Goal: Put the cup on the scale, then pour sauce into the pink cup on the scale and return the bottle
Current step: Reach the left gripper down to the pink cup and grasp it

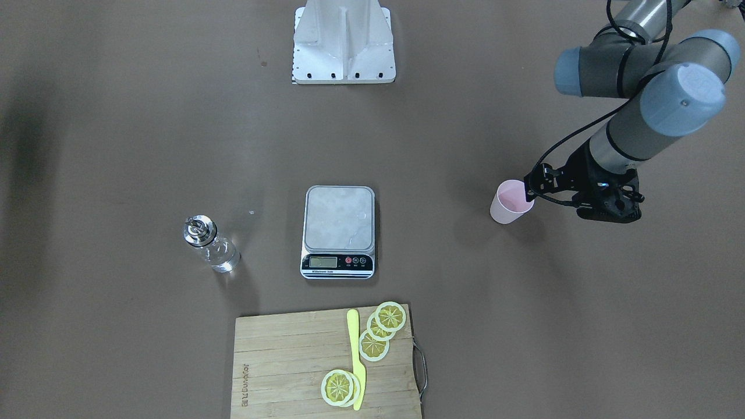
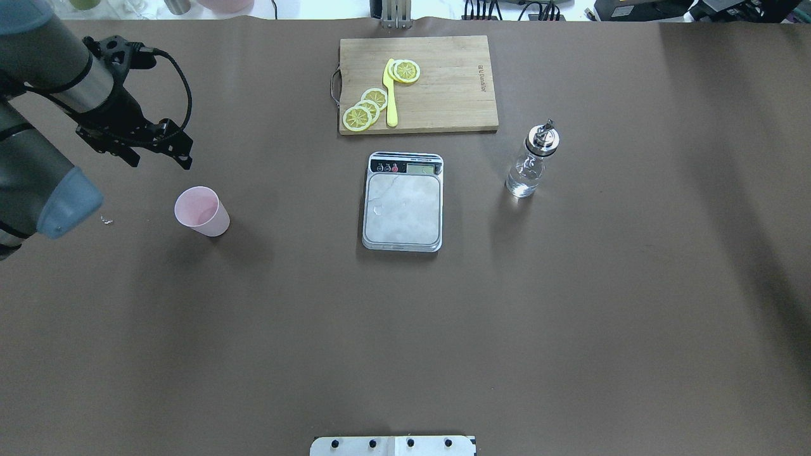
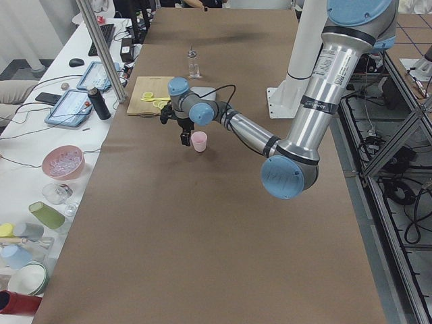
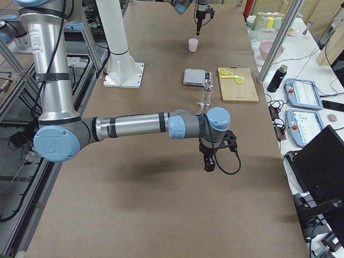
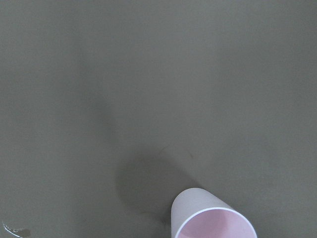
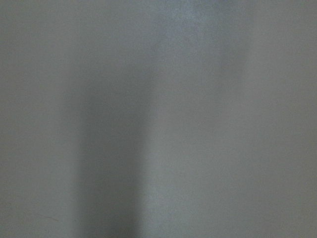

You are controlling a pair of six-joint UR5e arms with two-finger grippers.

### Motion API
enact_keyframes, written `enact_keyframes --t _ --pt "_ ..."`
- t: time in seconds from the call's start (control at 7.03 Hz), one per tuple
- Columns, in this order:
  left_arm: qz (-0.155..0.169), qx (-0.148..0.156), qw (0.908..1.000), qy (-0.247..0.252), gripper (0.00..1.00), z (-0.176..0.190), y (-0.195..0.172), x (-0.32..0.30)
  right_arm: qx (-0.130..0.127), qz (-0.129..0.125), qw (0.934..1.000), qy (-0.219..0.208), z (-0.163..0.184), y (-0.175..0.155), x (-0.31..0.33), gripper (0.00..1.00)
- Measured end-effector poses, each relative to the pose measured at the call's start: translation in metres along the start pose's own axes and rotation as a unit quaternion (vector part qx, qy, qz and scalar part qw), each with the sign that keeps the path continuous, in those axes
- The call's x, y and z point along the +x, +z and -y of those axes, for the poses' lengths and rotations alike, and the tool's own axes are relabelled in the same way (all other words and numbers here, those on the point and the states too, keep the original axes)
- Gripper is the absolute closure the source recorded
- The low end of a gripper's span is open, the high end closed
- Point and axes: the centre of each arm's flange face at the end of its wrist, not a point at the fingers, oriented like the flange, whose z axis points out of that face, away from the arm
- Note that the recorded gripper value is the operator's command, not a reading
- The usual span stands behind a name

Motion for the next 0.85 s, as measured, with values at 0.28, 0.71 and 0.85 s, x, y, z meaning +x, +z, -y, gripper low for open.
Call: enact_keyframes --t 0.28,0.71,0.85 --pt "0.013 0.008 0.9999 0.003 0.09 -0.010 0.019 0.011 0.001 0.000 1.0000 -0.001 0.001 -0.001 -0.001 0.00" --pt "0.015 0.007 0.9998 0.014 0.29 -0.018 0.032 0.014 0.002 -0.001 1.0000 -0.003 0.002 -0.002 -0.002 0.00" --pt "0.014 0.003 0.9997 0.018 0.34 -0.021 0.037 0.018 0.002 -0.002 1.0000 -0.003 0.002 -0.002 -0.002 0.00"
